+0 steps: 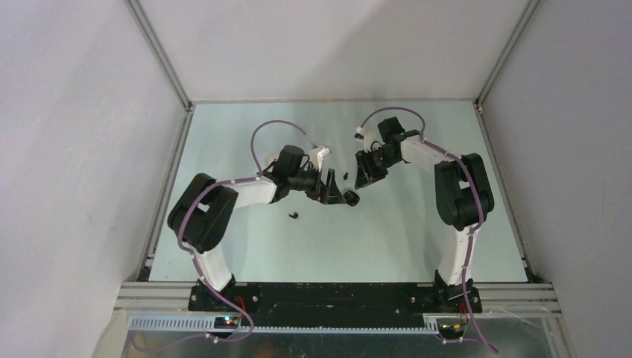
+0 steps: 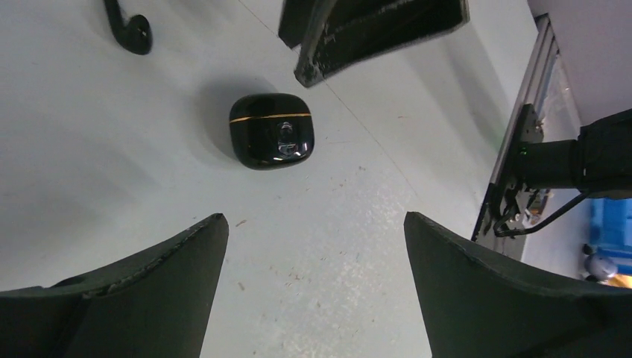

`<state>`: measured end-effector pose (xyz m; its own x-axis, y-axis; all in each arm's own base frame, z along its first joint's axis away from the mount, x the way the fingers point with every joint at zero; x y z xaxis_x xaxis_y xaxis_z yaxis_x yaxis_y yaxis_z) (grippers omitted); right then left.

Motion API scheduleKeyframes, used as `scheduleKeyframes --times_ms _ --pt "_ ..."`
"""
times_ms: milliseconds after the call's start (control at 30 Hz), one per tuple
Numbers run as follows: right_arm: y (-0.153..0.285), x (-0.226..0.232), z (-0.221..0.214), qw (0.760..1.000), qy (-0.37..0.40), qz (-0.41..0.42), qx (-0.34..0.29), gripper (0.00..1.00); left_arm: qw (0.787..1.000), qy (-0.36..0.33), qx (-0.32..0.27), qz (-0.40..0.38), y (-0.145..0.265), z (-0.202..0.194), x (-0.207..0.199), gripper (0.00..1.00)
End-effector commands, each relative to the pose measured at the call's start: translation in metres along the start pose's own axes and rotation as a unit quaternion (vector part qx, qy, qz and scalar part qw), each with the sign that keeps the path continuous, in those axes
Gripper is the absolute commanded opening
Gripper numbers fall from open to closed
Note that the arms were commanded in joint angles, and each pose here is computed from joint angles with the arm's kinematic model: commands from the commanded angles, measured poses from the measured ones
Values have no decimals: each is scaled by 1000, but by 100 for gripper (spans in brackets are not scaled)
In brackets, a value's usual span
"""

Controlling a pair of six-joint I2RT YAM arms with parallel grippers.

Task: Insert the wireless bluetooth earbuds into the charging case
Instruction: Pick up the charging case at the center of the board.

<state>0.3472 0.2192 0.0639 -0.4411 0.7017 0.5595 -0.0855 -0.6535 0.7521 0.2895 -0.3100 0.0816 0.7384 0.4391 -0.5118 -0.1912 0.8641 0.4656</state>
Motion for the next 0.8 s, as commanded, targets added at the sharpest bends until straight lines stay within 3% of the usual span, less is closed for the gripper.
scheduleKeyframes --times_ms 0,400,767 --pt "-1 -8 11 1000 -1 -11 3 39 998 43 -16 -36 -16 1 -14 95" --pt "-26 -19 -2 997 -53 2 53 38 991 108 -23 -69 -42 -10 -19 93" --pt "-20 -1 -16 981 -132 118 79 46 981 146 -53 -113 -46 0 -34 97"
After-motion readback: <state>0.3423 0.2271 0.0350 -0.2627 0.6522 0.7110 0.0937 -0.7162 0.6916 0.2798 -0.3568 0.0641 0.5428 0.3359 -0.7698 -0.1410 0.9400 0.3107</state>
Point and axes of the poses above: each gripper's point midway between its finger pads, its own y axis back along the fingers, its own x axis along the line the jaws close on, z = x × y, the point moved 1 cm from there along y, back along the fingers, and after that the axes turned 8 degrees about -y, right-handed, at the moved point
